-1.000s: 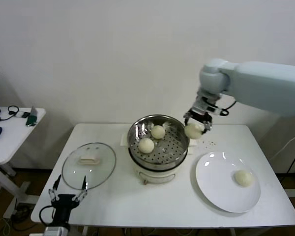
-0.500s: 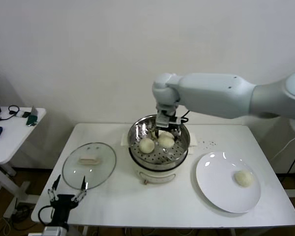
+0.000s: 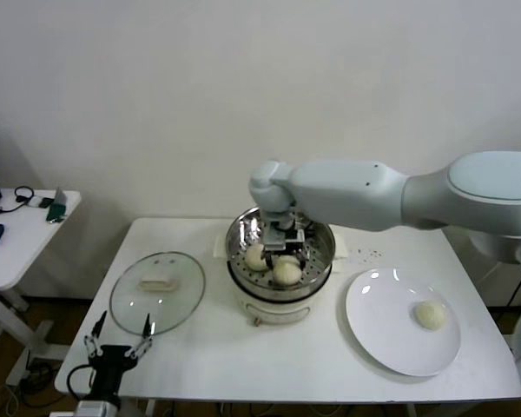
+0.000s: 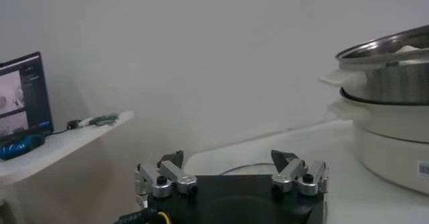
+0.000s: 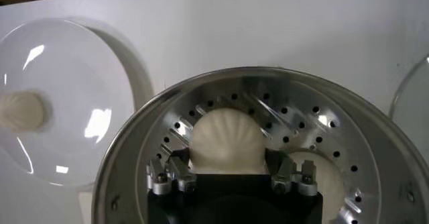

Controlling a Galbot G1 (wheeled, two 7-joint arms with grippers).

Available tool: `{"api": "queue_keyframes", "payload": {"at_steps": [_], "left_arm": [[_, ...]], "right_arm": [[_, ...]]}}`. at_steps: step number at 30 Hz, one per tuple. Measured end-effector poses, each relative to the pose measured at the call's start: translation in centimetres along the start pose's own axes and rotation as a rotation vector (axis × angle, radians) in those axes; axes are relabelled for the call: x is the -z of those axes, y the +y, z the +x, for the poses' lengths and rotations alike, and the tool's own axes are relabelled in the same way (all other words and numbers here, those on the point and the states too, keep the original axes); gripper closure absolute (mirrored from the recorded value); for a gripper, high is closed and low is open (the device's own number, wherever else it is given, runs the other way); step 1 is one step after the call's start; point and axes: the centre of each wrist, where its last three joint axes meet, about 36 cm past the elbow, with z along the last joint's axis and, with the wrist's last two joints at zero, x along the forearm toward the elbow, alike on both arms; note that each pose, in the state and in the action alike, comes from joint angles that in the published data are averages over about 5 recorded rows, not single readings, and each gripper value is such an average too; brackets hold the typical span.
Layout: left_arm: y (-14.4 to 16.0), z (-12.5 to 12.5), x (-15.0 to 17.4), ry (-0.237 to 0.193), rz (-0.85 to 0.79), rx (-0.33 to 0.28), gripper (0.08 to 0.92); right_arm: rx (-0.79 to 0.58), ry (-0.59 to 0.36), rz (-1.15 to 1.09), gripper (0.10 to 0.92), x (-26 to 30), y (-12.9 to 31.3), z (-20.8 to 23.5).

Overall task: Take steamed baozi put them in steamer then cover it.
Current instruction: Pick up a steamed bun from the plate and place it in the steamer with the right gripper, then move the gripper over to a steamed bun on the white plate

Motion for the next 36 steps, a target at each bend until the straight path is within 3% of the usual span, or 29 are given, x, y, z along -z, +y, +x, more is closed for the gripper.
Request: {"api": "queue_keyframes", "payload": {"at_steps": [8, 20, 27, 36], "left_arm": [[0.0, -0.1, 0.2, -0.003, 0.0, 0.001, 0.177], [0.1, -0.3, 0.6, -0.014, 0.001, 0.003, 0.177], [0.0, -0.4, 0.8, -0.022, 0.003, 0.0, 0.177], [-0.1, -0.5, 0.8, -0.023, 0.006, -0.005, 0.177]], "right_arm": [[0.007, 0.01, 0.007, 0.206, 0.1, -0.5, 0.2], [-0.047, 0.026, -0.064, 0.2, -1.5, 1.6, 3.6], [-0.15, 0.034, -0.275, 0.199, -3.9, 7.7, 6.1], [-0.269, 0.002, -0.759, 0.199, -5.4, 19.4, 4.5]]}}
